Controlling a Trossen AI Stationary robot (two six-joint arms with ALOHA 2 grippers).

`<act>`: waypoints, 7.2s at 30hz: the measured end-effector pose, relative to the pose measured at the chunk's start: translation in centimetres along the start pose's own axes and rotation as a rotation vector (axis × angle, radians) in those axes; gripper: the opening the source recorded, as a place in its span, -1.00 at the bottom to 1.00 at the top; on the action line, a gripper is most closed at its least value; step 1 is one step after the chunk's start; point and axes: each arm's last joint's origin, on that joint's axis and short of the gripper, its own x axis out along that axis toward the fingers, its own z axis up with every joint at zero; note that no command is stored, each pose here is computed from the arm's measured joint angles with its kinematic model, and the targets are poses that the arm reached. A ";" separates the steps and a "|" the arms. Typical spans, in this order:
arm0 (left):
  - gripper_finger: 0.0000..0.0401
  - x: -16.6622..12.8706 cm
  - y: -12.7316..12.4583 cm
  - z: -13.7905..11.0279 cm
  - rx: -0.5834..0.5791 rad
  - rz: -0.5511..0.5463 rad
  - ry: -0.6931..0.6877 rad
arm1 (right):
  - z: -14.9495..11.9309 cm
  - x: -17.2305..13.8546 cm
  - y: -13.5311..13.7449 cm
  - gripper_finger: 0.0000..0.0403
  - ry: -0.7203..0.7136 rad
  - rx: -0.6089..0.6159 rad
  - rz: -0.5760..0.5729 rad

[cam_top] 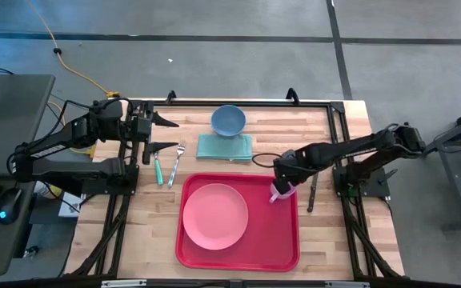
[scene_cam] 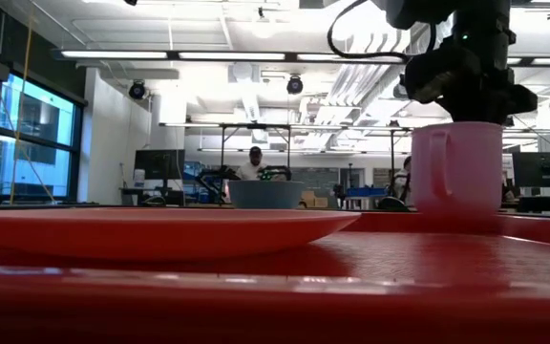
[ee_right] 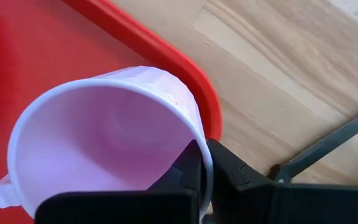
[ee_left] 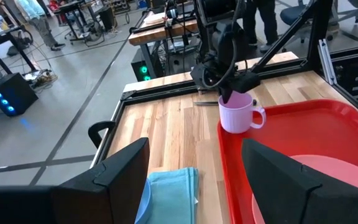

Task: Set up tray
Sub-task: Adjust the purple mug, then adjust the pink plate

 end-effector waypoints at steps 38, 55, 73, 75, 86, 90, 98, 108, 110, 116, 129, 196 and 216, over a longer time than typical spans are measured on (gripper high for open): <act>0.43 0.0 0.0 0.0 -0.001 -0.001 -0.001 | 0.0 0.4 0.3 -1.00 0.020 -0.030 0.036; 0.43 0.0 0.0 0.0 -0.001 -0.001 -0.001 | 0.0 0.4 0.3 -1.00 0.012 -0.048 0.039; 0.43 0.0 0.0 0.0 -0.001 -0.001 -0.001 | 0.1 0.9 0.7 -1.00 0.027 -0.056 0.048; 0.43 0.0 0.0 0.0 -0.001 -0.001 -0.001 | 0.2 1.1 0.8 -1.00 0.030 -0.056 0.048; 0.43 0.0 0.0 0.0 -0.001 -0.001 -0.001 | 0.3 1.9 1.3 -1.00 0.047 -0.077 0.037; 0.43 0.0 0.0 0.0 -0.001 -0.001 -0.001 | 0.3 1.5 1.2 -1.00 0.025 -0.092 0.045; 0.43 0.0 0.0 0.0 -0.001 -0.001 -0.001 | 0.2 0.7 1.0 -0.65 0.015 -0.092 0.083; 0.43 0.0 0.0 0.0 -0.003 -0.001 -0.001 | 0.2 0.7 1.0 -0.10 0.045 -0.077 0.099; 0.43 0.0 0.0 0.0 -0.004 -0.001 -0.001 | 0.1 0.7 1.0 -0.05 0.059 -0.072 0.106; 0.43 0.0 0.0 0.0 -0.004 -0.001 -0.001 | 0.0 -0.2 0.7 -0.04 0.050 -0.063 0.143; 0.43 0.0 0.0 0.0 -0.006 -0.001 -0.001 | -0.5 -5.0 -1.0 -0.04 -0.123 -0.016 0.355; 0.43 0.0 -0.2 0.0 -0.079 -0.073 -0.010 | -13.1 7.7 15.3 -0.23 -0.376 0.121 0.849; 0.43 0.0 -0.3 0.0 -0.043 -0.091 -0.017 | -11.4 9.0 14.4 -0.23 -0.242 0.158 0.713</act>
